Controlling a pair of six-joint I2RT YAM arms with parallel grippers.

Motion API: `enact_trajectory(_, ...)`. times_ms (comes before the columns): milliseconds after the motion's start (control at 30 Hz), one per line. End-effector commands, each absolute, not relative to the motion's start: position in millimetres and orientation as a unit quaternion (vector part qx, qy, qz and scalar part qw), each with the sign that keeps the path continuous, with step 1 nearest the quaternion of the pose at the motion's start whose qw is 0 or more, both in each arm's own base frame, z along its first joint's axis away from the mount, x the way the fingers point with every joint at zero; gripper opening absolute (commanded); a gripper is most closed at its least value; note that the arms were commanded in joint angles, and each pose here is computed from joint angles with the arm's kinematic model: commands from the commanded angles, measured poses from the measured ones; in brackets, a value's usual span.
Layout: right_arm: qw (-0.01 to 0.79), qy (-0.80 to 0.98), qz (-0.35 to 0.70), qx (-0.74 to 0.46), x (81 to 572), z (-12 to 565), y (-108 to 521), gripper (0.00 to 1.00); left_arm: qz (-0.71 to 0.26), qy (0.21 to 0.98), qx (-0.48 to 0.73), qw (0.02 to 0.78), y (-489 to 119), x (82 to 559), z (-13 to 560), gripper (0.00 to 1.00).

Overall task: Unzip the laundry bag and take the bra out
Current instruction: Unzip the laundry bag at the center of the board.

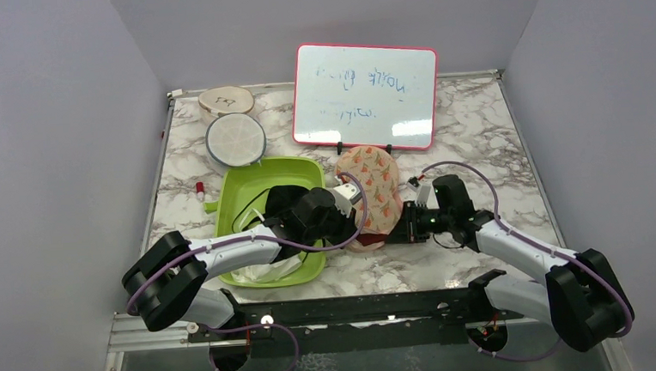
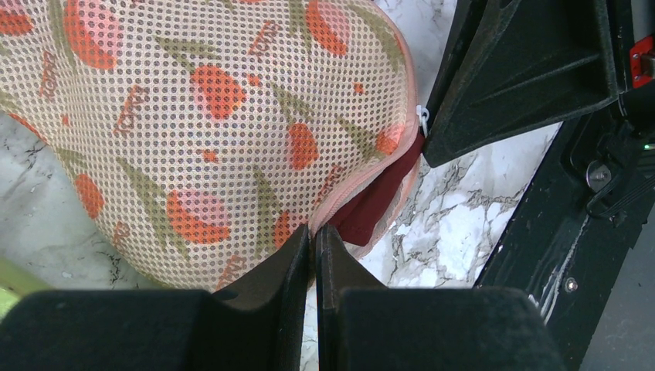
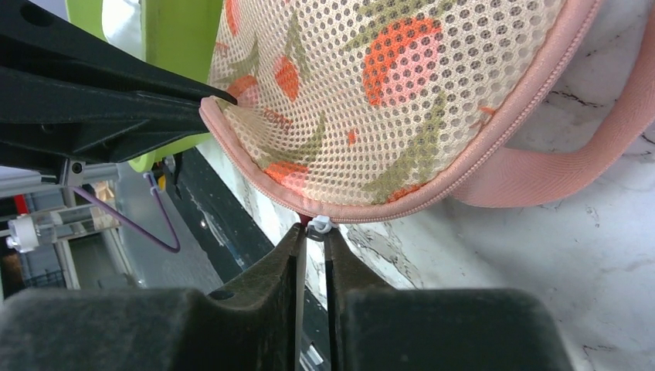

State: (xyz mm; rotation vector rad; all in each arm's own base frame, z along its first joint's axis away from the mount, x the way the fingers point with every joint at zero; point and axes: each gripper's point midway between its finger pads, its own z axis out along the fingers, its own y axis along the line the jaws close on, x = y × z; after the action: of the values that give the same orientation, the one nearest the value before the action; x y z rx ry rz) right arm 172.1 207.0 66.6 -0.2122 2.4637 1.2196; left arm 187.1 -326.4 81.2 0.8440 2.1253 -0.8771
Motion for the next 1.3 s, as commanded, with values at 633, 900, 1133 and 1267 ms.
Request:
enact_trajectory(633, 0.2, 0.865, 0.448, -0.105, 177.0, 83.9, 213.6, 0.01, -0.332, 0.779, 0.388, 0.365, -341.0, 175.4, 97.3, 0.13)
enact_trajectory(900, 0.19, 0.857, 0.465, -0.115, 171.5, 91.5, 217.4, 0.01, -0.336, 0.759, 0.401, 0.389, -373.9, 183.0, 109.5, 0.34)
enact_trajectory(1133, 0.193, 0.855, 0.467, -0.114, 171.5, 93.4, 217.5, 0.01, -0.332, 0.759, 0.413, 0.379, -385.9, 186.0, 93.4, 0.3)
enact_trajectory(1267, 0.194, 0.859, 0.461, -0.112, 172.8, 90.8, 216.2, 0.01, -0.321, 0.766, 0.414, 0.373, -381.6, 186.0, 80.3, 0.25)
